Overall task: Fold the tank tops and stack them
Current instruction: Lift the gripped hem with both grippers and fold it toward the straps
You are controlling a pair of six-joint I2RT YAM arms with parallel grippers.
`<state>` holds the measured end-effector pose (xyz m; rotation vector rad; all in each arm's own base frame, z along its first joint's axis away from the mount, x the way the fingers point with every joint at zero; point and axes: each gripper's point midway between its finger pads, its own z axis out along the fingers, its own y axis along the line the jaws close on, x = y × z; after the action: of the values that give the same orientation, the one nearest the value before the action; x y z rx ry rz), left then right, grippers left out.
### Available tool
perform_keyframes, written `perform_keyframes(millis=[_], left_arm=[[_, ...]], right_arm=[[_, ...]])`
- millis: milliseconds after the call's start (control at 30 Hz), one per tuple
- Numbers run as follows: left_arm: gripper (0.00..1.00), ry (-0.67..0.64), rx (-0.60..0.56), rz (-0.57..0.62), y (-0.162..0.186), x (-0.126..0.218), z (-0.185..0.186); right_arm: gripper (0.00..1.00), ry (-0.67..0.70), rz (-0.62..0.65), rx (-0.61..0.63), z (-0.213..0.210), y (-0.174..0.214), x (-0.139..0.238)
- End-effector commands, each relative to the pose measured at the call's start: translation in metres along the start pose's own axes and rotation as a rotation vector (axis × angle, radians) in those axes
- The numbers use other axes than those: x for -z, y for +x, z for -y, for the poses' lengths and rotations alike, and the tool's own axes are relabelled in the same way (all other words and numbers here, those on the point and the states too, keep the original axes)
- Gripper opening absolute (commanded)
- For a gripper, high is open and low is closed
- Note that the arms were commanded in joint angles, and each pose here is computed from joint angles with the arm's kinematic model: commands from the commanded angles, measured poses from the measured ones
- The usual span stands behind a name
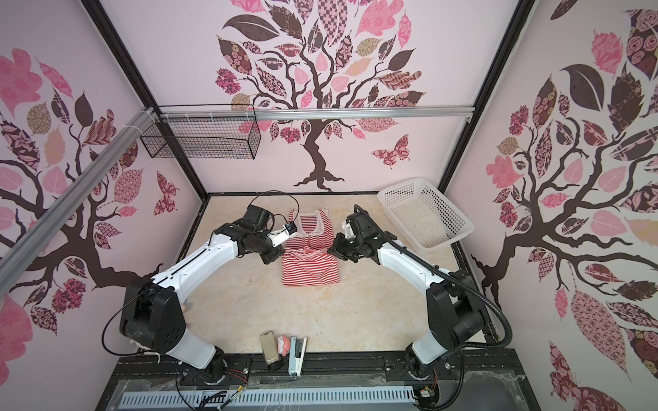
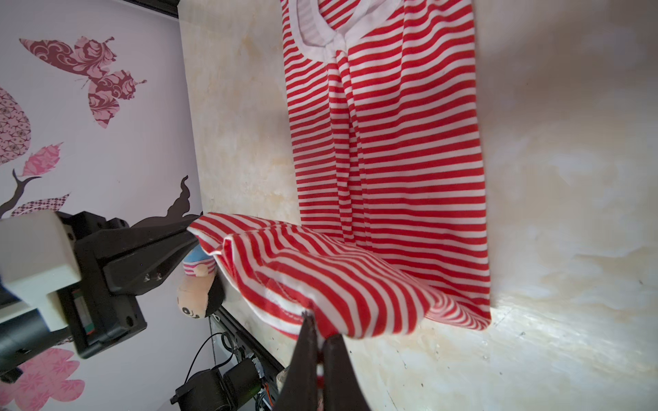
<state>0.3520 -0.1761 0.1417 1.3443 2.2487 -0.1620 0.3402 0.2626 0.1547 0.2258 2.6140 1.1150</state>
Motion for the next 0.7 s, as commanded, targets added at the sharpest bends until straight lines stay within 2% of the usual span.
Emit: perform_keyframes(millis=[0, 267, 667], left_arm=[[0.00, 0.019, -0.020, 0.007, -0.005, -0.008, -0.005], [0.00, 0.065, -0.008, -0.061, 0.007, -0.037, -0.009], [0.02, 0.043, 0.017, -0.096, 0.013, -0.070, -0.026]], right_arm=[[0.00, -0.023, -0.019, 0.011, 0.000, -0.011, -0.010], [0.00, -0.021, -0.045, -0.027, 0.019, -0.029, -0.035], [0.00, -0.014, -0.082, -0.088, 0.047, -0.047, -0.064]])
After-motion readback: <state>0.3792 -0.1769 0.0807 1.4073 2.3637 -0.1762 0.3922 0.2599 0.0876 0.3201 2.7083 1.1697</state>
